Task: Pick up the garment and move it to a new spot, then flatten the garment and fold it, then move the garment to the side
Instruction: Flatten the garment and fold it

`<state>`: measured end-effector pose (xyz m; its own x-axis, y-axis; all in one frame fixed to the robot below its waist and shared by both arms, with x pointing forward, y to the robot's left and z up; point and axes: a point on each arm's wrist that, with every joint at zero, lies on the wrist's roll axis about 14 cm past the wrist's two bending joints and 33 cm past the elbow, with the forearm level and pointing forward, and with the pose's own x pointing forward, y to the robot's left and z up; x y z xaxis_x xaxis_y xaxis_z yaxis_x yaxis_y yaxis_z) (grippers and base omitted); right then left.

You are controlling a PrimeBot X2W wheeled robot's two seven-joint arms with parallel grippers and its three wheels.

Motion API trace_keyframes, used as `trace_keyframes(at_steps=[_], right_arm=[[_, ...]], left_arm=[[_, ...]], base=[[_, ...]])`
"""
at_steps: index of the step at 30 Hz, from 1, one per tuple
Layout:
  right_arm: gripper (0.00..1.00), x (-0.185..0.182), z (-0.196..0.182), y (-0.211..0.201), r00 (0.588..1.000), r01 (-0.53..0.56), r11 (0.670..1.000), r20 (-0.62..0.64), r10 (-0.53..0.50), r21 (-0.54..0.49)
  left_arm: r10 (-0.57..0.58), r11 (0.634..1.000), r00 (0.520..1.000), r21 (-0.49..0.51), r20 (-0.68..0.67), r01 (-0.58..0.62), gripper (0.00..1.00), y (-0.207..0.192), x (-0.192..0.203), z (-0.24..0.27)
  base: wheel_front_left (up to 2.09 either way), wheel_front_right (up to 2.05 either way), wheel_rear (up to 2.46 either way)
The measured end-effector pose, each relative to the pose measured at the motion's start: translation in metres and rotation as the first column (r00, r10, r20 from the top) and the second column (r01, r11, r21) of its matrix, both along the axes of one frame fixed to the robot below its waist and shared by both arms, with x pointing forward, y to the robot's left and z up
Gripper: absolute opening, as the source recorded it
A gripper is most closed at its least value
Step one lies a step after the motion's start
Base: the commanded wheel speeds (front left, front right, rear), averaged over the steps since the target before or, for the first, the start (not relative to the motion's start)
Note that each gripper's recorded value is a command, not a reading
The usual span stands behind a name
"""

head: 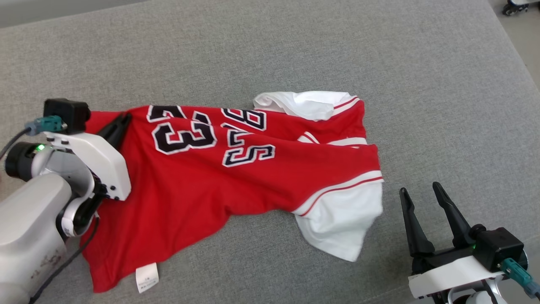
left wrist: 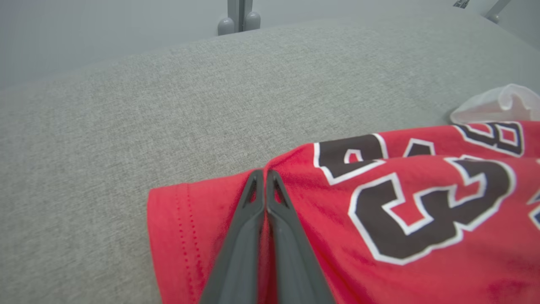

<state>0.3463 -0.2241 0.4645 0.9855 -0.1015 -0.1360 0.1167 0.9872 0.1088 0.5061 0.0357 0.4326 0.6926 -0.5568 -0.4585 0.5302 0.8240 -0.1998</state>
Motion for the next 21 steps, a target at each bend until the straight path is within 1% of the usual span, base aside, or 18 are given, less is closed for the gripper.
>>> trace_keyframes(at_steps=[6, 9, 10, 11, 13, 16, 21], right_arm=[[1.0, 0.001, 0.0, -0.002, 1.0, 0.006, 1.0, -0.001, -0.006, 0.0], [1.0, 0.001, 0.001, -0.003, 1.0, 0.008, 1.0, 0.003, -0.008, 0.0], [1.0, 0.001, 0.002, -0.002, 1.0, 0.007, 1.0, 0.006, -0.007, 0.0], [1.0, 0.001, 0.002, -0.002, 1.0, 0.004, 1.0, 0.008, -0.004, 0.0], [1.0, 0.001, 0.006, -0.001, 1.0, 0.0, 1.0, 0.018, 0.0, -0.002], [1.0, -0.002, 0.011, -0.001, 0.999, -0.001, 1.0, 0.035, 0.001, -0.011], [1.0, -0.016, 0.024, -0.007, 0.998, 0.016, 0.999, 0.068, -0.013, -0.046]], left_arm=[[0.033, 0.999, 0.998, 0.023, 0.047, -0.034, 0.0, 0.011, 0.018, -0.002], [0.06, 0.998, 0.993, 0.028, 0.098, -0.063, 0.0, 0.018, 0.026, 0.004], [0.074, 0.997, 0.992, 0.023, 0.099, -0.076, 0.38, 0.02, 0.027, 0.005], [0.079, 0.997, 0.992, 0.015, 0.101, -0.081, 0.98, 0.02, 0.026, 0.006], [0.085, 0.996, 0.989, 0.001, 0.119, -0.085, 1.0, 0.021, 0.024, 0.011], [0.135, 0.99, 0.975, -0.061, 0.177, -0.126, 1.0, 0.027, 0.021, 0.029], [0.241, 0.962, 0.946, -0.185, 0.215, -0.203, 1.0, 0.038, -0.009, 0.058]], base=[[0.0, 0.0, 0.0], [0.0, 0.0, 0.0], [0.0, 0.0, 0.0], [0.0, 0.0, 0.0], [0.0, 0.0, 0.0], [0.0, 0.0, 0.0], [0.0, 0.0, 0.0]])
